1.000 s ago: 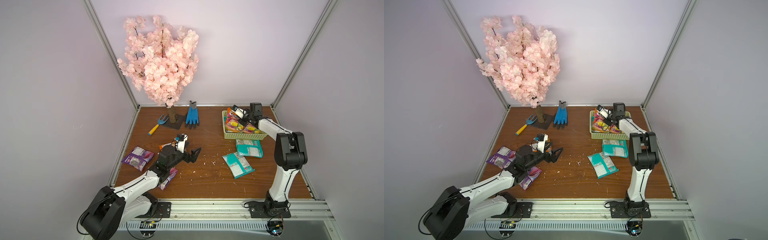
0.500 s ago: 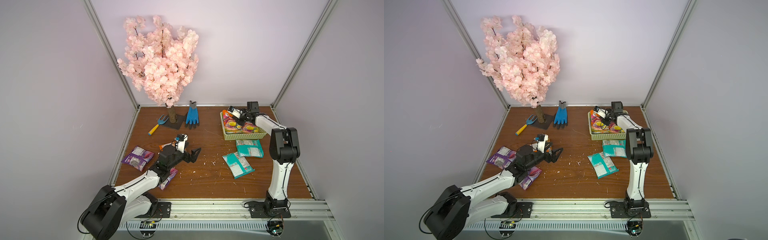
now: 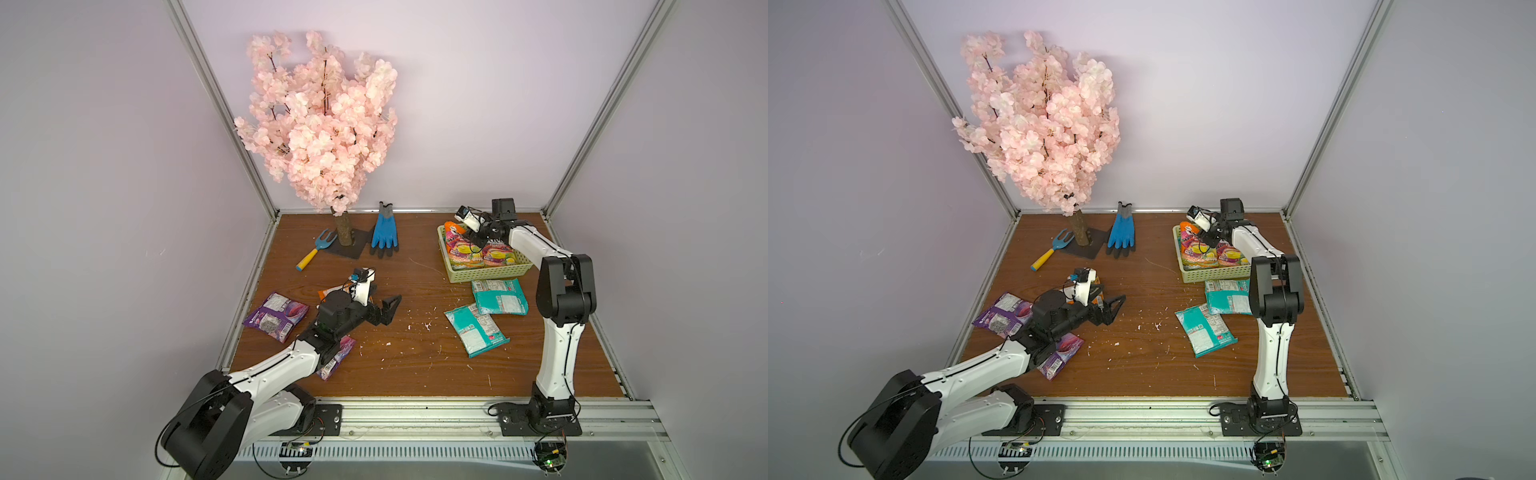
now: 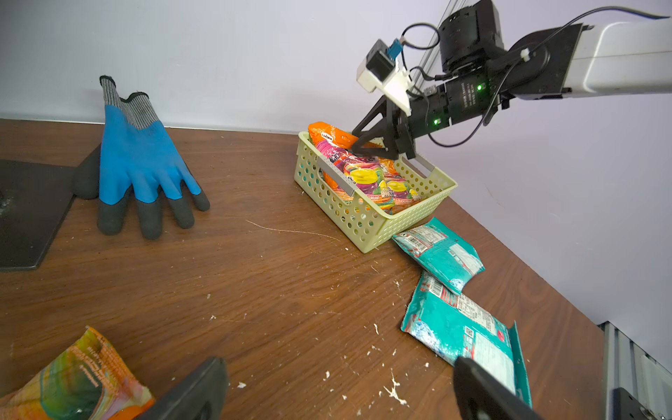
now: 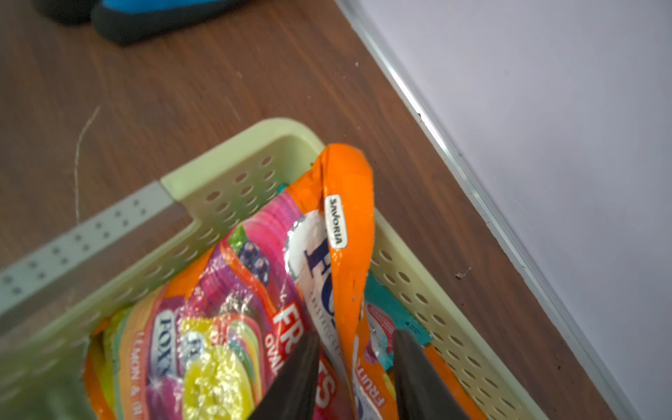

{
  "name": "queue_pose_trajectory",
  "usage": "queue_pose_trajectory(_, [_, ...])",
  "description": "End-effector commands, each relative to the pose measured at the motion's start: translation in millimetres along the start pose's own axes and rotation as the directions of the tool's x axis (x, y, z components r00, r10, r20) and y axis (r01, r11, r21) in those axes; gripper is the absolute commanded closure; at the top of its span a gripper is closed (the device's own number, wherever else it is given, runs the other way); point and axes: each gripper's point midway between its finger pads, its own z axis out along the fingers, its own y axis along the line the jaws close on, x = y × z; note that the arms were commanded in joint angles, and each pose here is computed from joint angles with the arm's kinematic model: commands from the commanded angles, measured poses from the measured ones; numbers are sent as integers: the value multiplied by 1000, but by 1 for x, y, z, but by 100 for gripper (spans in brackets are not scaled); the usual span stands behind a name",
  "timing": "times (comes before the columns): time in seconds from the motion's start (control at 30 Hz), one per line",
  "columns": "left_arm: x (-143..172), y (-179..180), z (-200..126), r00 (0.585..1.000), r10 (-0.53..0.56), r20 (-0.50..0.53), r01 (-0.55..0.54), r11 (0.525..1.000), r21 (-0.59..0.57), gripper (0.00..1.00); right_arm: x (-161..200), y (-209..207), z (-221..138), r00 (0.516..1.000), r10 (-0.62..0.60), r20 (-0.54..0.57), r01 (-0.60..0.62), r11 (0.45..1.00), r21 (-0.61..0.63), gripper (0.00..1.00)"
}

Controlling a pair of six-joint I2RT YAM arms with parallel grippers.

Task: Put the candies in the basket
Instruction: Place the candy in the basket, then adjust the candy in the basket.

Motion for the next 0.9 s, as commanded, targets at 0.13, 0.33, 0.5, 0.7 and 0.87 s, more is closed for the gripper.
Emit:
queue_pose_trajectory(0.13, [-12,-7,2,1000,-7,22,7,1000,11,0,-38,-5,-53,856,485,182,-495,869,13,44])
queue_pose_trajectory(0.33, [-14,-8,-1,999,-18,31,18,1000,13,0,-4,-19,-79,738,651,176,-673,724,147,39])
queue_pose_trajectory(0.5, [-14,-8,-2,999,-28,36,28,1000,13,0,23,-16,-67,696,703,142,-717,689,104,35])
queue_pose_trajectory(0.7, [-11,-7,-5,999,-33,37,33,999,7,0,36,3,-33,692,720,54,-722,692,4,38])
queue_pose_trajectory(0.87, [-10,-5,-8,999,-30,35,30,1000,-3,0,38,8,-20,699,714,51,-713,701,-39,43])
